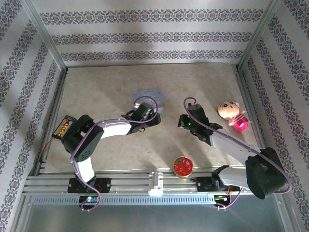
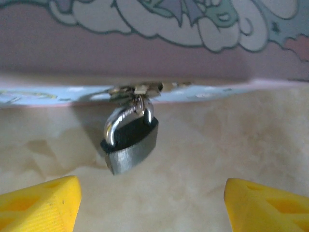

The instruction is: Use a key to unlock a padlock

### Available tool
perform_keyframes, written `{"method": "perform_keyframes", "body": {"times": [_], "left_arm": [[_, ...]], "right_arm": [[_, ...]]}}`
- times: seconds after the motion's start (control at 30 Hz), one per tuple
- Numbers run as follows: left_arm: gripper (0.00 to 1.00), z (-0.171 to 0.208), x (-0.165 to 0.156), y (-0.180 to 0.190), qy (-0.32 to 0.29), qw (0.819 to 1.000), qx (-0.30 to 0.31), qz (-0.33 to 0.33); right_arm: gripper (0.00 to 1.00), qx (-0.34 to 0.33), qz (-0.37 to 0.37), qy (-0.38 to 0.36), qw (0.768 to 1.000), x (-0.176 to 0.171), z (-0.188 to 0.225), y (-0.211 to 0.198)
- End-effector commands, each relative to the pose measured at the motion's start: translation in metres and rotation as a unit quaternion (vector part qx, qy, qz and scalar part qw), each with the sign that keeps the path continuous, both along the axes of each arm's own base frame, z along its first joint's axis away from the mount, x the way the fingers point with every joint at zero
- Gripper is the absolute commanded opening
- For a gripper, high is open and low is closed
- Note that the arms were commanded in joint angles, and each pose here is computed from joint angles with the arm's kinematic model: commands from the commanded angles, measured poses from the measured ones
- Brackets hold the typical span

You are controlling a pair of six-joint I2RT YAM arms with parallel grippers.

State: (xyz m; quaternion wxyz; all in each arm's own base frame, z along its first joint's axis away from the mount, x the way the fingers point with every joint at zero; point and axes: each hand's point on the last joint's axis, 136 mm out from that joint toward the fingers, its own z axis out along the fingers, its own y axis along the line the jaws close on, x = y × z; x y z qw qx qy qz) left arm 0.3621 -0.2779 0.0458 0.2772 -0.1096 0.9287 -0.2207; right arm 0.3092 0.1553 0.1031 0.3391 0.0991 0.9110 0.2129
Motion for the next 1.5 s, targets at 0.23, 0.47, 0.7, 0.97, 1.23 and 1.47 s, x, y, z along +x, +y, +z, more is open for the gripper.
{"method": "perform_keyframes", "body": {"times": [0.23, 0.47, 0.7, 0.97, 1.23, 1.47], "left_arm": [[0.74, -0.013, 0.022, 0.012, -0.007, 0.992, 0.122, 0.019], [0.69, -0.023, 0.030, 0.025, 0.010, 0.981, 0.189, 0.035], [0.62, -0.024, 0.035, 0.030, 0.006, 0.975, 0.220, 0.038], [0.48, -0.027, 0.035, 0.027, 0.002, 0.976, 0.216, 0.026], [0.54, -0.030, 0.036, 0.022, 0.005, 0.977, 0.211, 0.017], [0.50, -0.029, 0.042, 0.021, -0.002, 0.975, 0.223, 0.014]], "right_arm": [[0.00, 0.007, -0.036, -0.013, 0.999, -0.002, 0.006, -0.018], [0.00, 0.010, -0.042, -0.019, 0.999, -0.002, 0.009, -0.022], [0.00, 0.012, -0.041, -0.021, 0.999, 0.000, 0.011, -0.021], [0.00, 0.014, -0.041, -0.022, 0.999, 0.000, 0.012, -0.021], [0.00, 0.017, -0.038, -0.023, 0.999, 0.002, 0.013, -0.019], [0.00, 0.020, -0.036, -0.023, 0.999, 0.003, 0.015, -0.017]]}}
